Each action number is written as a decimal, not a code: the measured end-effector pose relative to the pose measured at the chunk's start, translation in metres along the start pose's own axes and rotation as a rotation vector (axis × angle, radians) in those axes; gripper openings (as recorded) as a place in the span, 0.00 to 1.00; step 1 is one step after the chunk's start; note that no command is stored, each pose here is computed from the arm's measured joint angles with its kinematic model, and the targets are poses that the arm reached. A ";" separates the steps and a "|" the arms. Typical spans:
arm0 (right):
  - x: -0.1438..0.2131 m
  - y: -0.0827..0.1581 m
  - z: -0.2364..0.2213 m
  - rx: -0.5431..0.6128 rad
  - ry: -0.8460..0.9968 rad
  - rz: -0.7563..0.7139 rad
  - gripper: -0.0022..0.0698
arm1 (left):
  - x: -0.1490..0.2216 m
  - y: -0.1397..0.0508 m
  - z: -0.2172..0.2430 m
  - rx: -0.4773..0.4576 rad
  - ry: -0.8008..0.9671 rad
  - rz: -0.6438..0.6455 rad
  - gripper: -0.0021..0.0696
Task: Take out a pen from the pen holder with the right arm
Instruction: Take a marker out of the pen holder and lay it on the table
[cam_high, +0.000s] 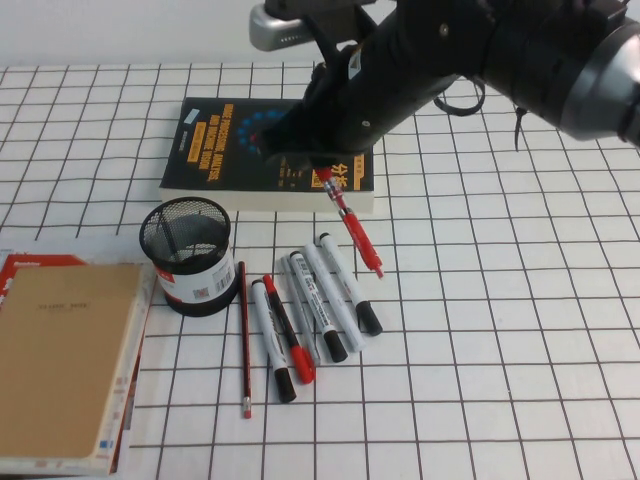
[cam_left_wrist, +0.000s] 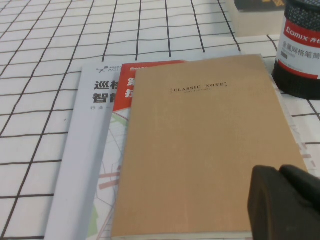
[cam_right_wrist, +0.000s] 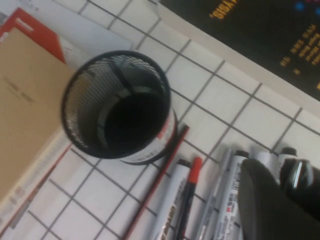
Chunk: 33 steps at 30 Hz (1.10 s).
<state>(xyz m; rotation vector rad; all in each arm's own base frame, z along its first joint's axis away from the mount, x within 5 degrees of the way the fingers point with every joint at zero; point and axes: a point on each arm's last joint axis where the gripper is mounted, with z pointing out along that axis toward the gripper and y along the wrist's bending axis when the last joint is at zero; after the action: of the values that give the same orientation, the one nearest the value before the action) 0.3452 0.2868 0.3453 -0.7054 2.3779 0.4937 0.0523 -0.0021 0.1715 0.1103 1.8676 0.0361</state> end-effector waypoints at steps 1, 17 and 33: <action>0.001 -0.006 0.006 0.010 0.014 0.019 0.10 | 0.000 0.000 0.000 0.000 0.000 0.000 0.02; 0.039 -0.079 0.123 0.070 0.168 0.156 0.10 | 0.000 0.000 0.000 0.000 0.000 0.000 0.02; 0.055 -0.084 0.156 0.016 0.205 0.201 0.18 | 0.000 0.000 0.000 0.000 0.000 0.000 0.02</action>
<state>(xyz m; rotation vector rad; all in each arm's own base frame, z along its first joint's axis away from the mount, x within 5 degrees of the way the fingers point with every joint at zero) 0.4257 0.2774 0.1787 -0.5341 2.6586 0.5053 0.0523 -0.0021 0.1715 0.1103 1.8676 0.0361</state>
